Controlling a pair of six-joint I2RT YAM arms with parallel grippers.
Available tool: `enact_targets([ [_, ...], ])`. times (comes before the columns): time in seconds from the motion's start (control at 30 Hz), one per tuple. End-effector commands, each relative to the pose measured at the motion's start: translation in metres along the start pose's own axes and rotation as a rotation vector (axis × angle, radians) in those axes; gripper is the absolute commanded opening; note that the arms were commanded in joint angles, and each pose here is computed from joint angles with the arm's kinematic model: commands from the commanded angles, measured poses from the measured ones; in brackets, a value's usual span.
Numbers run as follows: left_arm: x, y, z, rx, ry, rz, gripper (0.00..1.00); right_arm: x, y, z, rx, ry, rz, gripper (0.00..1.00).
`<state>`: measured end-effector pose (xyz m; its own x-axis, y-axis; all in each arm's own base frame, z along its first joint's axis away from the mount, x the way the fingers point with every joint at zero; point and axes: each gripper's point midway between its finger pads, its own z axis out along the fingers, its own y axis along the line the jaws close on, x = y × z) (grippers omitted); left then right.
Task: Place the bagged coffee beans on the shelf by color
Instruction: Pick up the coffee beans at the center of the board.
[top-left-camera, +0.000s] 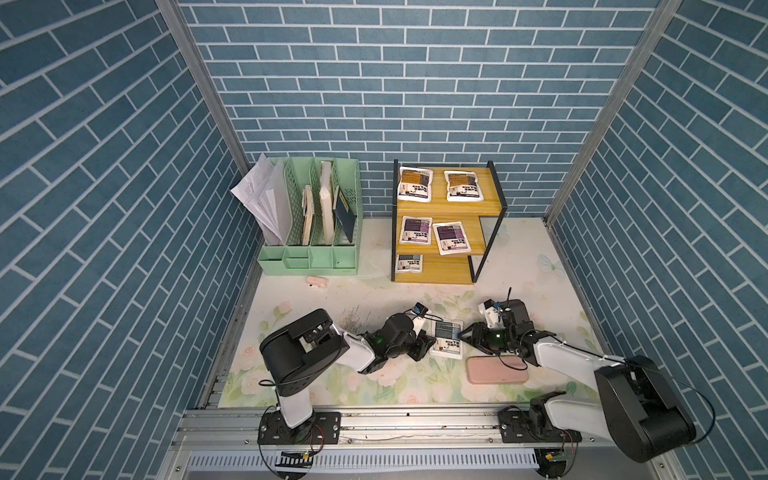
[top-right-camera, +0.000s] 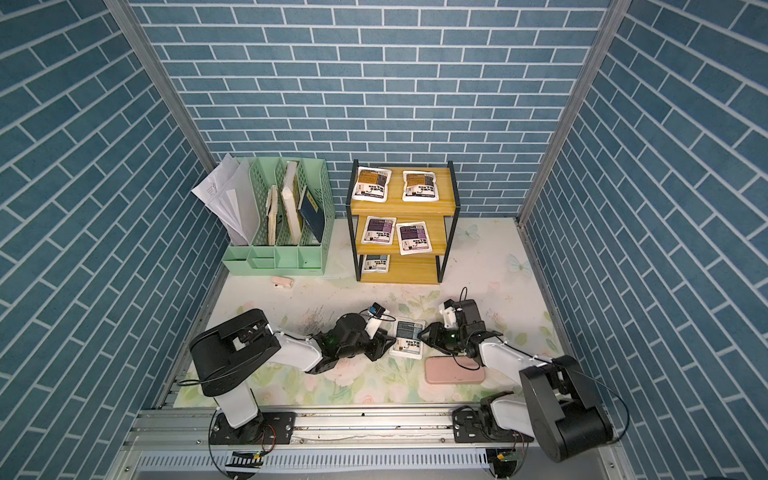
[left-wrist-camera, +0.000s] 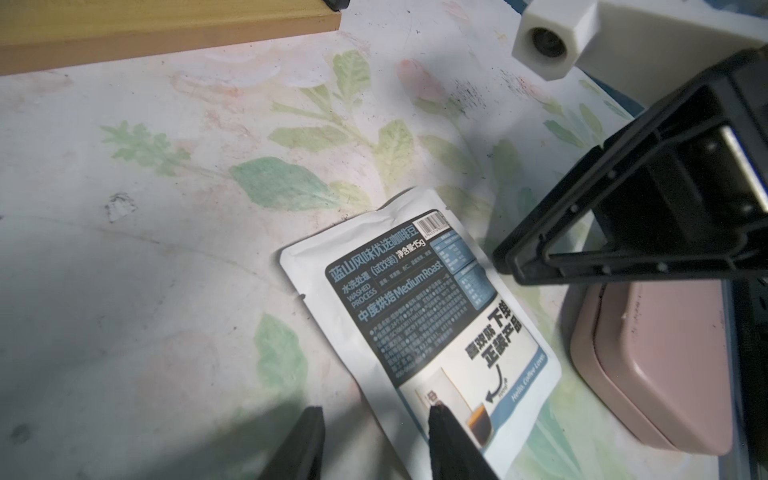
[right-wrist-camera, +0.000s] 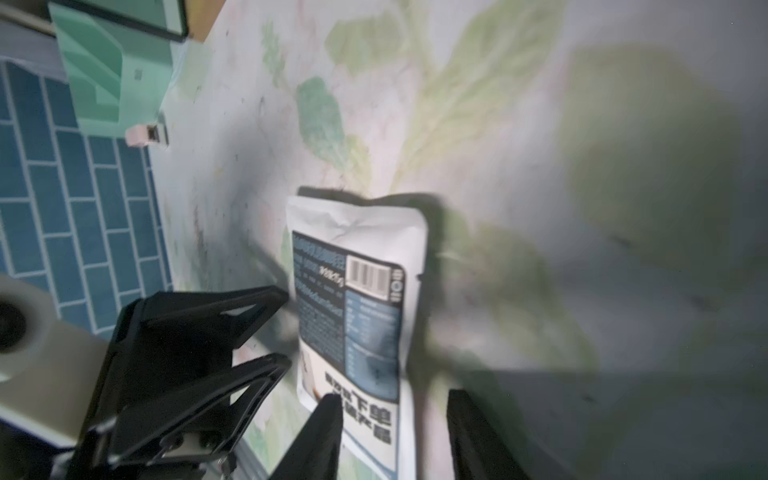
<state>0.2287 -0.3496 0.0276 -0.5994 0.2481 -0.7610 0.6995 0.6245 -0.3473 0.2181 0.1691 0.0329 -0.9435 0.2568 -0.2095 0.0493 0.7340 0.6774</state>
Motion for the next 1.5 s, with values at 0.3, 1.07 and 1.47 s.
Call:
enact_targets([
  [0.3, 0.009, -0.014, -0.033, 0.092, 0.028, -0.127, 0.49, 0.007, -0.006, 0.000, 0.109, -0.059, 0.067, 0.36],
  [1.07, 0.019, 0.013, -0.044, 0.128, 0.026, -0.616, 0.47, 0.019, 0.026, 0.059, -0.008, 0.091, 0.014, 0.15],
  [1.47, 0.018, 0.010, -0.041, 0.150, 0.030, -0.632, 0.45, 0.029, 0.012, 0.073, 0.053, 0.150, -0.006, 0.14],
])
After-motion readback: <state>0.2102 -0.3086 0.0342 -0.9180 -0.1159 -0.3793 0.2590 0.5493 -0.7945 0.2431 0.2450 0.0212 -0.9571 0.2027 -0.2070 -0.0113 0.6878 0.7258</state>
